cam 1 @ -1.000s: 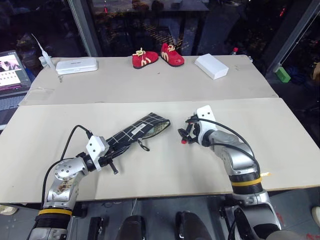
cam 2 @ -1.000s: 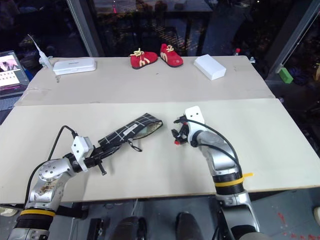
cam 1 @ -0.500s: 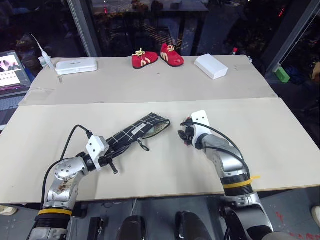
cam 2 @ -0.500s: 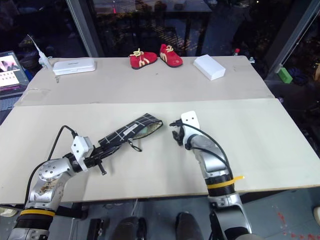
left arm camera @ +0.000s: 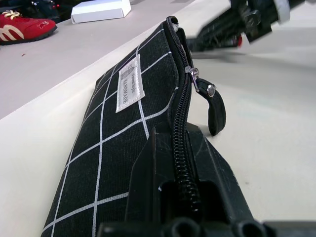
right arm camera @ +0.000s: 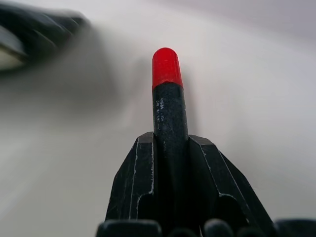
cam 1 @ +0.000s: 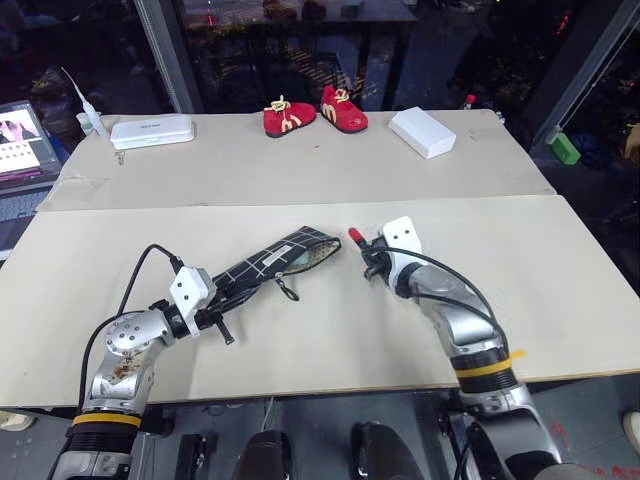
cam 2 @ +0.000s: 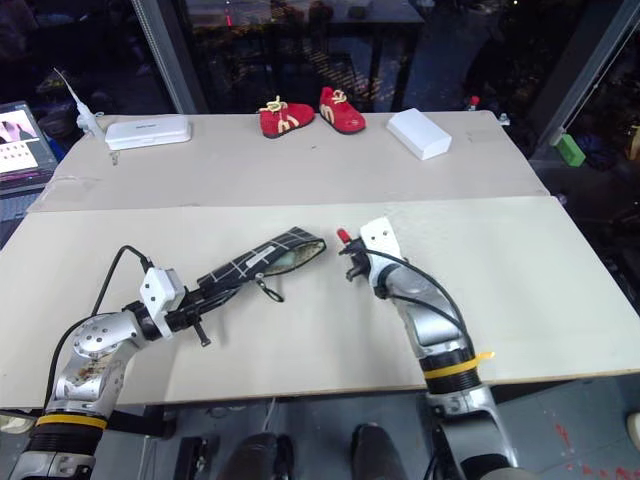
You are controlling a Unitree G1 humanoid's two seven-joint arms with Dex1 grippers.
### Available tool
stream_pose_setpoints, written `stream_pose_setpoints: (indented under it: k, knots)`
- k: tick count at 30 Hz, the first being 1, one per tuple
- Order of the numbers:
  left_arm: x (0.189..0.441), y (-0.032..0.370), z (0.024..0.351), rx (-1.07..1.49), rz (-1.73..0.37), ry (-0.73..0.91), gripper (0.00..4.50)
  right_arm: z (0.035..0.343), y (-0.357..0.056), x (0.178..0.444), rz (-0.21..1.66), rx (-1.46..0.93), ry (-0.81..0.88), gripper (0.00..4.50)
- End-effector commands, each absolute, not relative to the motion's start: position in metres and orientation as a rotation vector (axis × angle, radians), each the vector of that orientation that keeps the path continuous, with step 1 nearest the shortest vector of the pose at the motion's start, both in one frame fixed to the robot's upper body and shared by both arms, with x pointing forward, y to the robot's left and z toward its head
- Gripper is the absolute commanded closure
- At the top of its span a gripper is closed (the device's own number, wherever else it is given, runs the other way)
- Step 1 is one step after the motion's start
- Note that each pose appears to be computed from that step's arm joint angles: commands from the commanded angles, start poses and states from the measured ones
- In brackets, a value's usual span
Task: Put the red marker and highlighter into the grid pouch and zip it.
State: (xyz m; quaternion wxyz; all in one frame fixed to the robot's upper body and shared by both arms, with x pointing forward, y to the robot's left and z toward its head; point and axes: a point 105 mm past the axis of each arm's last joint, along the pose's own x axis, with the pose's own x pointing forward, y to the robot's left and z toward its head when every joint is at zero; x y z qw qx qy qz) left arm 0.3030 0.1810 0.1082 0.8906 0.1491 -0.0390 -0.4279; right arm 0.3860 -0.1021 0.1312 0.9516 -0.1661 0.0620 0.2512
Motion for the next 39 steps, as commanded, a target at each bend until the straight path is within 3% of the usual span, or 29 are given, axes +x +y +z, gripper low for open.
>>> stream_pose_setpoints:
  k: [1,4,10,21,32,39]
  knots:
    - [0.304,0.179,0.124,0.328,-0.895,-0.132,4.50,0.199,-0.094,0.379,0.610,-0.537,-0.213,3.97]
    - [0.305,0.178,0.124,0.324,-0.898,-0.133,4.50,0.205,-0.093,0.365,0.738,-0.764,-0.324,3.97]
    - [0.303,0.176,0.123,0.312,-0.893,-0.138,4.50,0.175,-0.098,0.332,1.035,-1.103,-0.327,3.97]
    - [0.302,0.172,0.120,0.306,-0.898,-0.137,4.50,0.169,-0.069,0.334,1.079,-1.128,-0.405,3.97]
    - [0.303,0.168,0.117,0.305,-0.917,-0.133,4.50,0.165,-0.035,0.353,1.114,-1.279,-0.472,3.97]
    - [0.302,0.168,0.117,0.306,-0.916,-0.135,4.50,0.158,-0.003,0.345,1.208,-1.321,-0.569,3.97]
